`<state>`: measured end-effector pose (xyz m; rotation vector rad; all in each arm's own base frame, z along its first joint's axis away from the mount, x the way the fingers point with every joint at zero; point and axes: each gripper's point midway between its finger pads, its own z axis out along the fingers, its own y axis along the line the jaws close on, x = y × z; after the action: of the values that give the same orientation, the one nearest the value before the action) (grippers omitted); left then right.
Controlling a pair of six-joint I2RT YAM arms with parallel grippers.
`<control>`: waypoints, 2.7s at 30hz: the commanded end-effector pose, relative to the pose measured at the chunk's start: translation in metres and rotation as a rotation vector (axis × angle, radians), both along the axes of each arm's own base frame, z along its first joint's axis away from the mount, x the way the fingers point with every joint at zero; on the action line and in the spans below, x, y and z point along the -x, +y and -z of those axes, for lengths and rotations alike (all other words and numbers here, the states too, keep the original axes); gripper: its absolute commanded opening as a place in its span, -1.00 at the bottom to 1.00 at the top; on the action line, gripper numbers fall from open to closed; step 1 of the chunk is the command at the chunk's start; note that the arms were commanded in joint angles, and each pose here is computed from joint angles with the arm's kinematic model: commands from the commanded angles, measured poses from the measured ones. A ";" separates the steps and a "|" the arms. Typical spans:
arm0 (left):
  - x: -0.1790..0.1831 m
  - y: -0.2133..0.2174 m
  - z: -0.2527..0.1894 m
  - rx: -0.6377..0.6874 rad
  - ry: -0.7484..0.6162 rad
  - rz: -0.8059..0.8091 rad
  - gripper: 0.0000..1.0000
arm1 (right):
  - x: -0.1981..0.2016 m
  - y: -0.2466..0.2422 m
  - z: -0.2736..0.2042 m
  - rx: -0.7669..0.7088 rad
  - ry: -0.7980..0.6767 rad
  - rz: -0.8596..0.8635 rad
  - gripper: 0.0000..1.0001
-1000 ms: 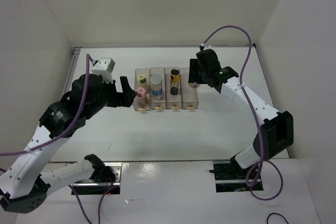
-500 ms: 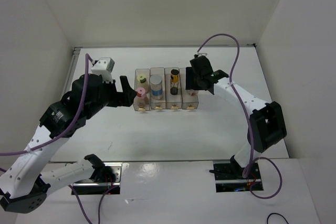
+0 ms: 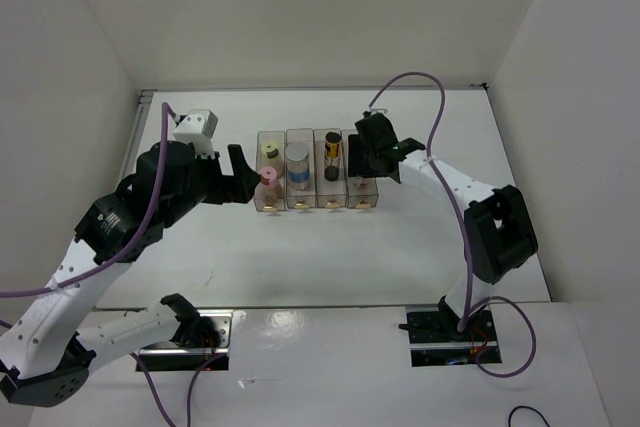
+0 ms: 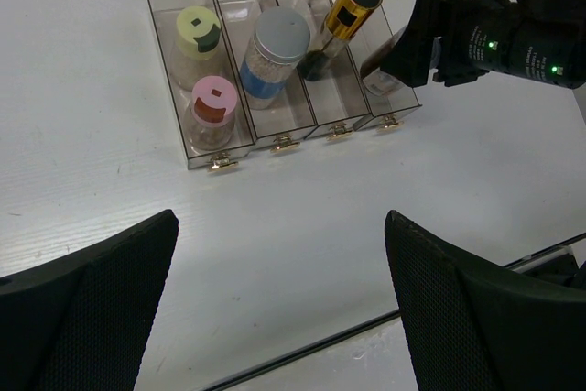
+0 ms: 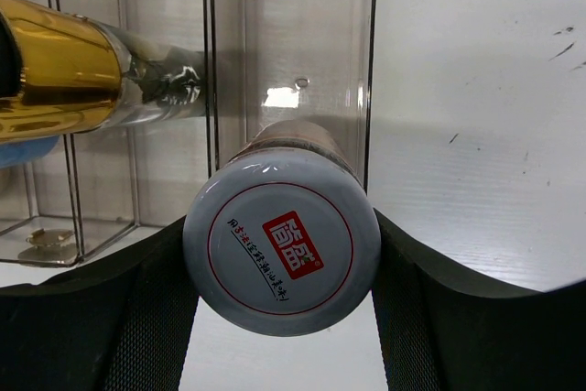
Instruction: Organize the condiment bottles
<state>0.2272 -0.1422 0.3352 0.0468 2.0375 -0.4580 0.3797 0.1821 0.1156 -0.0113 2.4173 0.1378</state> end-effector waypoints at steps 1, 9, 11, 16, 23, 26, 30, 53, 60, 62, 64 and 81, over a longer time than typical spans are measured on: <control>-0.003 0.003 -0.012 0.026 -0.047 -0.017 0.98 | -0.020 0.015 -0.017 -0.063 -0.107 0.012 -0.67; -0.001 0.003 -0.014 0.027 -0.055 -0.005 0.98 | -0.014 0.019 -0.002 -0.058 -0.076 0.032 -0.67; -0.001 0.003 -0.011 0.021 -0.048 -0.005 0.98 | -0.014 0.022 0.001 -0.052 -0.078 0.029 -0.67; 0.001 0.004 -0.013 0.027 -0.055 -0.005 0.98 | -0.013 0.023 0.008 -0.043 -0.069 0.047 -0.60; 0.002 0.005 -0.011 0.027 -0.055 -0.005 0.98 | -0.011 0.023 0.017 -0.022 -0.052 0.057 -0.45; 0.003 0.004 -0.011 0.030 -0.053 0.004 0.98 | -0.008 0.020 0.021 -0.012 -0.040 0.069 -0.25; 0.003 0.004 -0.011 0.022 -0.056 0.007 0.98 | -0.008 0.020 0.021 -0.012 -0.040 0.069 0.02; 0.011 0.004 -0.017 0.047 -0.072 0.033 0.98 | -0.004 0.014 -0.001 -0.001 -0.049 0.081 0.85; 0.008 0.003 -0.003 0.059 -0.044 0.010 0.98 | 0.014 0.019 -0.049 -0.098 -0.123 0.055 0.93; 0.006 0.003 0.006 0.058 -0.026 -0.008 0.98 | 0.024 0.018 -0.070 -0.152 -0.155 0.042 0.93; 0.003 0.001 0.026 0.054 0.020 -0.031 0.98 | 0.036 0.011 -0.089 -0.183 -0.199 0.040 0.93; -0.041 0.026 0.094 0.199 0.110 -0.287 0.98 | 0.062 -0.055 -0.082 -0.157 -0.244 0.276 0.17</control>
<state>0.2531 -0.1031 0.2369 -0.3690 2.0738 -0.3798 0.3173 0.1346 0.1861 0.3087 2.1766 0.1914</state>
